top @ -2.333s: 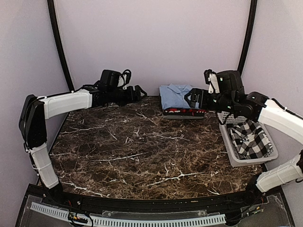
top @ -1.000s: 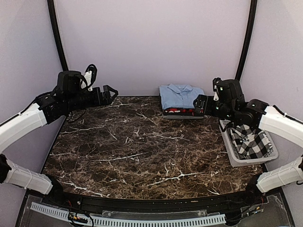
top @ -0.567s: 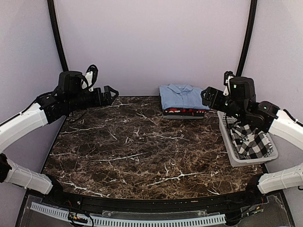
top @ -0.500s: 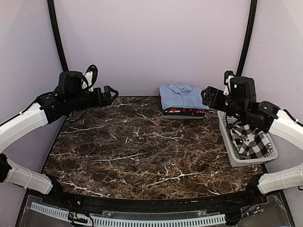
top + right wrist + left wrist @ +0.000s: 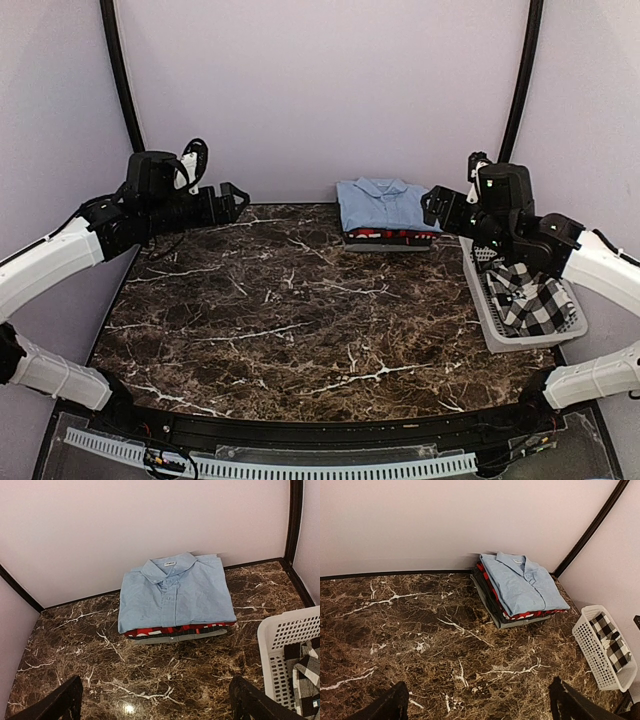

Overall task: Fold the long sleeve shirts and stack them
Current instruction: Reset both arms

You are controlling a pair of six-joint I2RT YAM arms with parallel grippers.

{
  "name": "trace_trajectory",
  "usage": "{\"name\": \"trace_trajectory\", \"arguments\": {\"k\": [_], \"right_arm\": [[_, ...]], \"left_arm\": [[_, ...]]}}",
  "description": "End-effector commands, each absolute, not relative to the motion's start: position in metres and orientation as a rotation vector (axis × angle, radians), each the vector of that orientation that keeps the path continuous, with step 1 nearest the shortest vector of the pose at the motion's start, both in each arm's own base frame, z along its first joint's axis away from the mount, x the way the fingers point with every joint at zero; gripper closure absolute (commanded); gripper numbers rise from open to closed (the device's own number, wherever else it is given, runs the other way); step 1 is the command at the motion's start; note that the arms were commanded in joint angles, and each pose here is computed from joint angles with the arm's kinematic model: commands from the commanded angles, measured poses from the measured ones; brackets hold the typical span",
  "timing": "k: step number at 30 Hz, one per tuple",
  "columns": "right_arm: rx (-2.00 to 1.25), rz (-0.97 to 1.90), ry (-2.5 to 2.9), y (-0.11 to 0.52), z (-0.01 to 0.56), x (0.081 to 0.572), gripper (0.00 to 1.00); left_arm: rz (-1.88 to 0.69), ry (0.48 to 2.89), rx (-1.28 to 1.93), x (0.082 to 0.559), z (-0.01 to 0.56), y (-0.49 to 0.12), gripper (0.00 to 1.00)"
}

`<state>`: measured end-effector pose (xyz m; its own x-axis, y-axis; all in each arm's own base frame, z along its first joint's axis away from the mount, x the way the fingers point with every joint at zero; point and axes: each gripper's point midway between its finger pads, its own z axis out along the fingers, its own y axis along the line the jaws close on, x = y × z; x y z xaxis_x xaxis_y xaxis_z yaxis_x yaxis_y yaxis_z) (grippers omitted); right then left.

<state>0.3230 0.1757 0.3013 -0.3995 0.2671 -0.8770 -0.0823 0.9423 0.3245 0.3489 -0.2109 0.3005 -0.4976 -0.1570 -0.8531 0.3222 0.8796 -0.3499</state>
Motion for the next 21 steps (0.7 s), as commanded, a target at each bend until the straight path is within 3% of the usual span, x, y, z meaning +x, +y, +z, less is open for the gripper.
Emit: {"name": "trace_trajectory", "arguments": {"k": [1,21], "right_arm": [[0.163,0.372,1.937,0.1722,0.3015,0.3253,0.01],[0.166,0.382,1.933,0.1702,0.2998,0.3220,0.01]], "left_arm": [[-0.564,1.990,0.109,0.3500,0.3107,-0.2071,0.04],[-0.568,2.008,0.138,0.3499,0.3090,-0.2114,0.04]]}}
